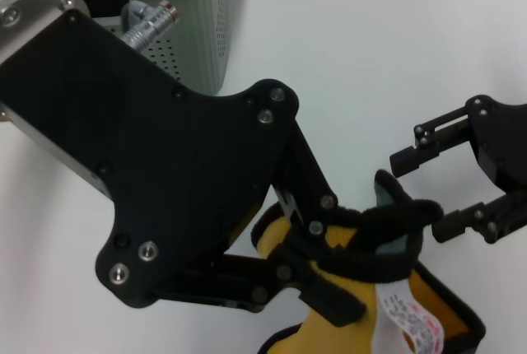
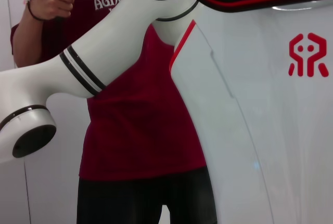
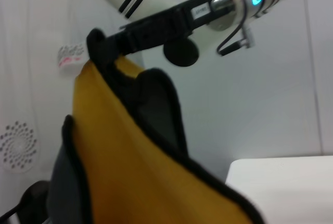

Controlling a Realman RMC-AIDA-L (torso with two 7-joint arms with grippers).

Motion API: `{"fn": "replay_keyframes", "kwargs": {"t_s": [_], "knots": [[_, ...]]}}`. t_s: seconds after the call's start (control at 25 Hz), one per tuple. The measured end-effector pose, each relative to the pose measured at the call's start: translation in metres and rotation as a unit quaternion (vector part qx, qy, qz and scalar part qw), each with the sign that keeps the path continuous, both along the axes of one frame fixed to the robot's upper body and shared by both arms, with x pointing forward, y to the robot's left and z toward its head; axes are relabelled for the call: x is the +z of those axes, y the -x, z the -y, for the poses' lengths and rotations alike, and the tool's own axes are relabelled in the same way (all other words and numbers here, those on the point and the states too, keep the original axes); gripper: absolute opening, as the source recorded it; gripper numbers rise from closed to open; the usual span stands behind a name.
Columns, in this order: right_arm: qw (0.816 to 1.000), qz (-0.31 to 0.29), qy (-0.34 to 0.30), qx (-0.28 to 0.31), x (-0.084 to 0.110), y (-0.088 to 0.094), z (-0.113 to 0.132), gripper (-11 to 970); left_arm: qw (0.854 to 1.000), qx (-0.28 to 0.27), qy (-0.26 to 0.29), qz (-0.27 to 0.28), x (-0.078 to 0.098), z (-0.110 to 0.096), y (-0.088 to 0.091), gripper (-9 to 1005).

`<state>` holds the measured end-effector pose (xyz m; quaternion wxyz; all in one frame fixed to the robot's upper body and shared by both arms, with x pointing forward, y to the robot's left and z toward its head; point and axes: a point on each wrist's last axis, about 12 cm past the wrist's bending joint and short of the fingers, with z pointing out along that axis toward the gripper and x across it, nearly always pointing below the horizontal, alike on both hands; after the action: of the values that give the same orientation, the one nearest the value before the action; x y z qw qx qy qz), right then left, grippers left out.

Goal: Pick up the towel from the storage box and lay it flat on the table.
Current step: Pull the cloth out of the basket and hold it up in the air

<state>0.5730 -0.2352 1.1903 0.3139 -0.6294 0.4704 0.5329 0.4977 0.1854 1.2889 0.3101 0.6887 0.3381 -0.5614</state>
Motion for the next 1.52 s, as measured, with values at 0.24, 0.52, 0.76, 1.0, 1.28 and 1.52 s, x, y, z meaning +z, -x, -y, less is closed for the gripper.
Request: {"fn": "replay_keyframes", "kwargs": {"t_s": [0.24,0.52,0.76,1.0,1.28,1.52], "knots": [[1.0,0.013,0.007,0.025,0.002,0.001,-0.006,658,1.0,-0.003,0.003,-0.003,0.0,0.002,0.0,28],[0.999,0.026,0.005,0.027,0.006,-0.001,-0.009,658,1.0,-0.01,0.006,-0.005,0.0,0.007,0.001,28],[0.999,0.037,0.005,0.037,0.009,-0.002,-0.013,658,1.0,-0.025,0.006,-0.007,0.0,0.015,0.003,28],[0.996,0.053,0.011,0.064,0.014,-0.002,-0.024,658,0.999,-0.031,0.009,-0.007,0.0,0.02,0.004,28],[0.995,0.061,0.01,0.075,0.018,-0.003,-0.027,656,0.999,-0.033,0.012,-0.011,0.0,0.024,0.002,28],[0.995,0.069,0.005,0.075,0.02,-0.004,-0.026,577,0.999,-0.028,0.013,-0.019,-0.002,0.024,-0.001,28]]}}
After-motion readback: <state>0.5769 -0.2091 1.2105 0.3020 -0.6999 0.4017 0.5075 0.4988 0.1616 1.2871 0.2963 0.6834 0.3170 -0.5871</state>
